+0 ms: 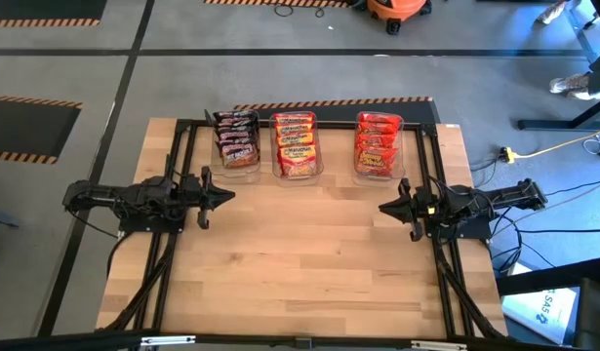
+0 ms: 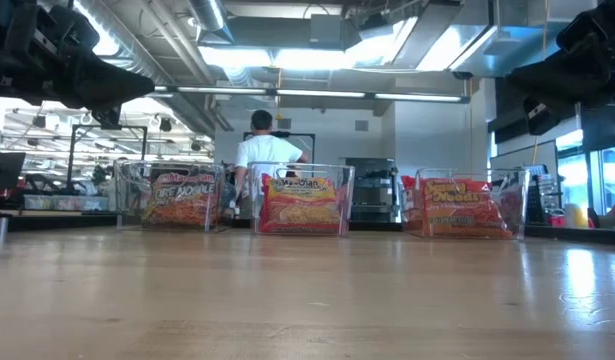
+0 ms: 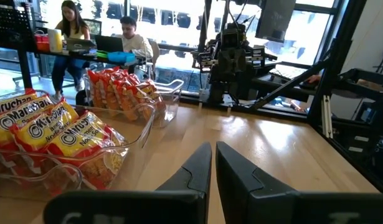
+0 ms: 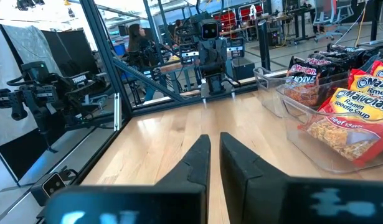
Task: Sort Maruchan noodles
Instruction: Return to Home Position
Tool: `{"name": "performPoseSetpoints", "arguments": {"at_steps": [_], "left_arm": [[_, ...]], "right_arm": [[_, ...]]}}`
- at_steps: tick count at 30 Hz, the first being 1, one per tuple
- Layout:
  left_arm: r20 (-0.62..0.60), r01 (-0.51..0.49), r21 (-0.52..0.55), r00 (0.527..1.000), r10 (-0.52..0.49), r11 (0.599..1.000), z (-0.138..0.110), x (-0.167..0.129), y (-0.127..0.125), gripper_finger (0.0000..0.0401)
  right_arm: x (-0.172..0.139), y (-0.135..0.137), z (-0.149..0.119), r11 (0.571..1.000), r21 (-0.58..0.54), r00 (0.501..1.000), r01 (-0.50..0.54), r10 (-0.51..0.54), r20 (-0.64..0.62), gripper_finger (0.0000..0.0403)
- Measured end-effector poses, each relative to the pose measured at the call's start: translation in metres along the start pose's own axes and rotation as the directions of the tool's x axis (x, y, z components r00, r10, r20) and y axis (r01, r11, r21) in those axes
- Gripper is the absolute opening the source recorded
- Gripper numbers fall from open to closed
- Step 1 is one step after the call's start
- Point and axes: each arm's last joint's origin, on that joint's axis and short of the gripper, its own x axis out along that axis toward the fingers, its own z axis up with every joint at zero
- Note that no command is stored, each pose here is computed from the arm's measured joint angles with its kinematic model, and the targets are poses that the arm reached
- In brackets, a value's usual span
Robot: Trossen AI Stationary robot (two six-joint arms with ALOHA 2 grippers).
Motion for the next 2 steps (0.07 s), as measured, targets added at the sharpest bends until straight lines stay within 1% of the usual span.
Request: {"name": "performPoseSetpoints", "arguments": {"at_steps": [2], "left_arm": [[0.0,0.0,0.0,1.0,0.0,1.0,0.0,0.0,0.0,0.0018]], "right_arm": [[0.0,0.0,0.0,1.0,0.0,1.0,0.0,0.0,0.0,0.0017]]}}
